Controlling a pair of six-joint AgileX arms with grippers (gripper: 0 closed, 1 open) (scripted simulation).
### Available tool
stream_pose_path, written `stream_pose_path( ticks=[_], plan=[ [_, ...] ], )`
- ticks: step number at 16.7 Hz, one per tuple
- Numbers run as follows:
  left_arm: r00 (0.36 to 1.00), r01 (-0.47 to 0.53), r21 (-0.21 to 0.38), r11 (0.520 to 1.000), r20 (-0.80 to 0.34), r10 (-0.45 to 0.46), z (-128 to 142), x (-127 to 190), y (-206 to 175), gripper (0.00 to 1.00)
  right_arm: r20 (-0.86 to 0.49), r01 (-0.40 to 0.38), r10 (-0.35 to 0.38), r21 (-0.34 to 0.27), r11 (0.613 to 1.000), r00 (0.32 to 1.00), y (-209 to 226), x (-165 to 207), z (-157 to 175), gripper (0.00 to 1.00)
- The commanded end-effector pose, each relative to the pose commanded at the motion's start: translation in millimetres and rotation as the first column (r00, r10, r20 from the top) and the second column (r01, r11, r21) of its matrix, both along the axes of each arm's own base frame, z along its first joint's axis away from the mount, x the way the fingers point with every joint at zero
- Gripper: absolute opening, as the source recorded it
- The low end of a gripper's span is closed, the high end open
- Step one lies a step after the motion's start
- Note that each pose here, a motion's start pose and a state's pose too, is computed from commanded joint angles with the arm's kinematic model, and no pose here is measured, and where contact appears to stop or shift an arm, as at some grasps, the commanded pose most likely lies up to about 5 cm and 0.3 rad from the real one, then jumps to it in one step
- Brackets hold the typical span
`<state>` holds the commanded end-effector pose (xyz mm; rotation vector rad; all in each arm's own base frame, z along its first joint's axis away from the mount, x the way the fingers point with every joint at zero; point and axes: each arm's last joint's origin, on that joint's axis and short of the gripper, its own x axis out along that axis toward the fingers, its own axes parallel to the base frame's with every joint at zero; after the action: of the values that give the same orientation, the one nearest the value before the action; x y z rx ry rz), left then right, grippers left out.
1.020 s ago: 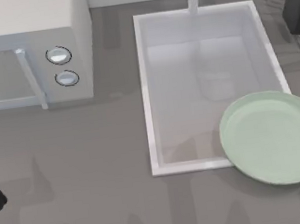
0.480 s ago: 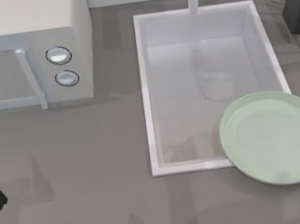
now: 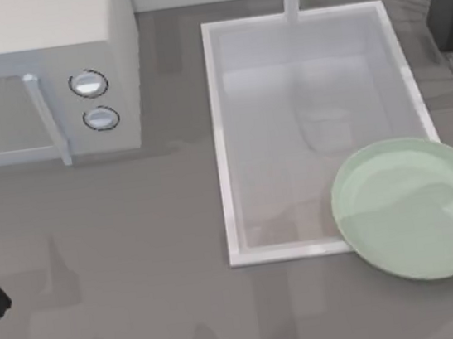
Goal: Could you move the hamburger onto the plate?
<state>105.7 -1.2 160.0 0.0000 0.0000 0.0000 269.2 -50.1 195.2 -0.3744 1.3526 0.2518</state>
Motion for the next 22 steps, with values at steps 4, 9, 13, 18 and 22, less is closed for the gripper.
stream_pose_path(
  ticks=[4,9,13,18,22],
  plan=[
    [1.0,0.0,0.0,1.0,0.0,0.0,0.0,0.0,0.0,1.0,-0.16,-0.057,0.061,0.03,0.998,0.985,-13.8,32.2,-18.0,1.0],
    [1.0,0.0,0.0,1.0,0.0,0.0,0.0,0.0,0.0,1.0,-0.196,-0.073,0.08,0.041,0.996,0.977,-17.9,41.1,-22.9,1.0],
    [1.0,0.0,0.0,1.0,0.0,0.0,0.0,0.0,0.0,1.0,-0.197,-0.075,0.081,0.041,0.996,0.977,-16.7,41.3,-28.0,1.0],
    [1.0,0.0,0.0,1.0,0.0,0.0,0.0,0.0,0.0,1.0,-0.19,-0.074,0.08,0.039,0.997,0.979,-18.1,44.7,-75.0,1.0],
    [1.0,0.0,0.0,1.0,0.0,0.0,0.0,0.0,0.0,1.0,-0.196,-0.073,0.08,0.041,0.996,0.977,-17.6,41.7,-102.6,1.0]
  ],
)
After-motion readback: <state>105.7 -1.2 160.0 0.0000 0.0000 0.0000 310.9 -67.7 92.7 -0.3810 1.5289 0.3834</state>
